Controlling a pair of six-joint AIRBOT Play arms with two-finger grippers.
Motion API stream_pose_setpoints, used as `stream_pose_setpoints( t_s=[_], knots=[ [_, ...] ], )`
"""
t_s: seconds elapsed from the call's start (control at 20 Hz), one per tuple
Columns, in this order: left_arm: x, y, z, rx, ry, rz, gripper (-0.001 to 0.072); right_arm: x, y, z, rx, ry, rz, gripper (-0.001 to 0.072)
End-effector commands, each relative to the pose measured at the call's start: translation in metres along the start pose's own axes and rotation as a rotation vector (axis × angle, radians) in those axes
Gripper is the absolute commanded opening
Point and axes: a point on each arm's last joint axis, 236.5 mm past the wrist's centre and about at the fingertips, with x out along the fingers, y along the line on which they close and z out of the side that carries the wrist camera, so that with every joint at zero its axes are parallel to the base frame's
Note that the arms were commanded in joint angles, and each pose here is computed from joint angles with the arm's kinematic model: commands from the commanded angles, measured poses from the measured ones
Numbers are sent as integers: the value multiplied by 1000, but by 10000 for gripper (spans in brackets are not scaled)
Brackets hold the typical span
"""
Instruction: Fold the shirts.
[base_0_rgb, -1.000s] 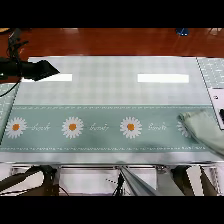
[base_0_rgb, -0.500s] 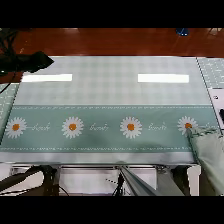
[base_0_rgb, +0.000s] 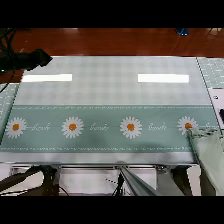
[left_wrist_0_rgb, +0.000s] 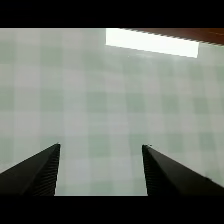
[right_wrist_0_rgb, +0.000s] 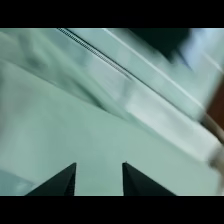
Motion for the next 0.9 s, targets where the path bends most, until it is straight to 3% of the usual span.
stream_pose_setpoints(
  t_s=[0.0,0.1,0.15,0.2,0.4,0.55,0.85],
  knots=[
    [1,-39,-6,198,42,-62,659,-66,164,75,-278,-257,510,361],
    [-2,-57,-27,279,153,-42,692,-89,248,56,-531,-247,622,366],
    [-5,-57,-42,296,231,2,694,-94,279,43,-635,-250,639,465],
    [-10,-55,-60,312,319,56,720,-96,307,27,-735,-262,641,608],
    [-15,-71,-101,318,467,128,720,-98,387,-36,-1009,-308,660,606],
    [-16,-63,-98,270,445,230,720,-63,392,-56,-982,-195,547,605],
    [-16,-64,-99,257,444,232,720,-44,393,-71,-963,-86,535,604]
  ],
)
